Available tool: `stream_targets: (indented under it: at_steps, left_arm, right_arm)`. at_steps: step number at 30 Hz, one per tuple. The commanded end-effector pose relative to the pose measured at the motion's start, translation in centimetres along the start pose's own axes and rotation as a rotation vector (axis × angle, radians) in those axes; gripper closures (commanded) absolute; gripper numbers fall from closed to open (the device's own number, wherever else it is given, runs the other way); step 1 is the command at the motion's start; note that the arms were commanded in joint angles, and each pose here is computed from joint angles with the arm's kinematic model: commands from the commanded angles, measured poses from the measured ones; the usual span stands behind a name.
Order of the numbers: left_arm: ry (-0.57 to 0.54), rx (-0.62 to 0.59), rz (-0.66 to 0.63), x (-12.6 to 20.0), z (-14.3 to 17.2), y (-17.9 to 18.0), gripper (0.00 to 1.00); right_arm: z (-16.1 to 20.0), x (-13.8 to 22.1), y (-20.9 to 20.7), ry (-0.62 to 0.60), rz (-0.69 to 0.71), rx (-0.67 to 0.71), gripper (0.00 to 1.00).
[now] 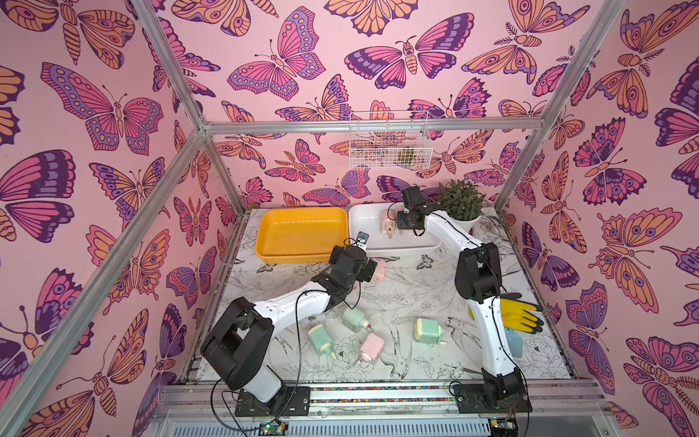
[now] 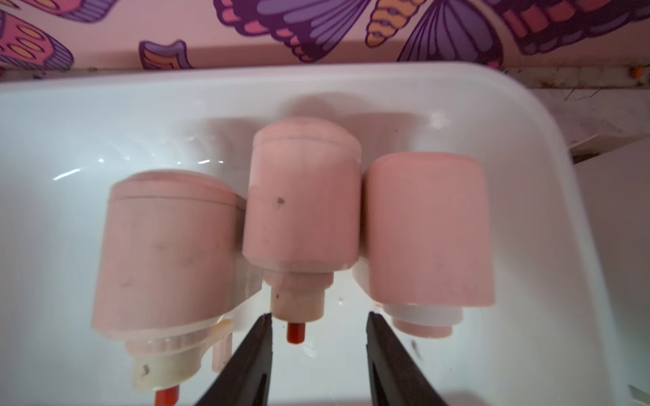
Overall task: Place the pencil sharpeners by color into the storage box
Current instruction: Adjust the pencil sharpener in the storage box.
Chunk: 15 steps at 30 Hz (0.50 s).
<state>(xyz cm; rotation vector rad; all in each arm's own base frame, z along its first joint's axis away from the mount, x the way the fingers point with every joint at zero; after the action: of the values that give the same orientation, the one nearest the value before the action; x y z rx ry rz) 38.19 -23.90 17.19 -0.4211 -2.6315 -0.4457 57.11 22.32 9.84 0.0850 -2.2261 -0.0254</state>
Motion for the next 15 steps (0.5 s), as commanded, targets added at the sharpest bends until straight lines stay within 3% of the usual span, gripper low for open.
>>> stream_targets:
  at_steps: [1, 15]
  left_arm:
    - [0.012, -0.004, -0.027, -0.2, -0.2, 0.7, 0.00]
    - [0.026, -0.038, -0.044, -0.6, 0.1, 0.8, 0.00]
  right_arm:
    - [-0.7, 0.4, 1.0, -0.016, -0.030, -0.027, 0.54]
    - [-1.3, -2.0, 1.1, -0.039, -0.022, -0.054, 0.65]
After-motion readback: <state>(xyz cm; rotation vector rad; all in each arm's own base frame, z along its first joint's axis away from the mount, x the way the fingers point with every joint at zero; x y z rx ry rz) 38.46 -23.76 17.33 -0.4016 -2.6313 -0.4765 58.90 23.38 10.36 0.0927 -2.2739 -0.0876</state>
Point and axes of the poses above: each gripper's point midway between its finger pads, its own x axis back along the fingers, its own y axis along the line the jaws close on, z = x × y, the point moved 1 cm from there along x, back along the fingers, and after that the axes turned 3 degrees about -x, right-handed, at the moved point
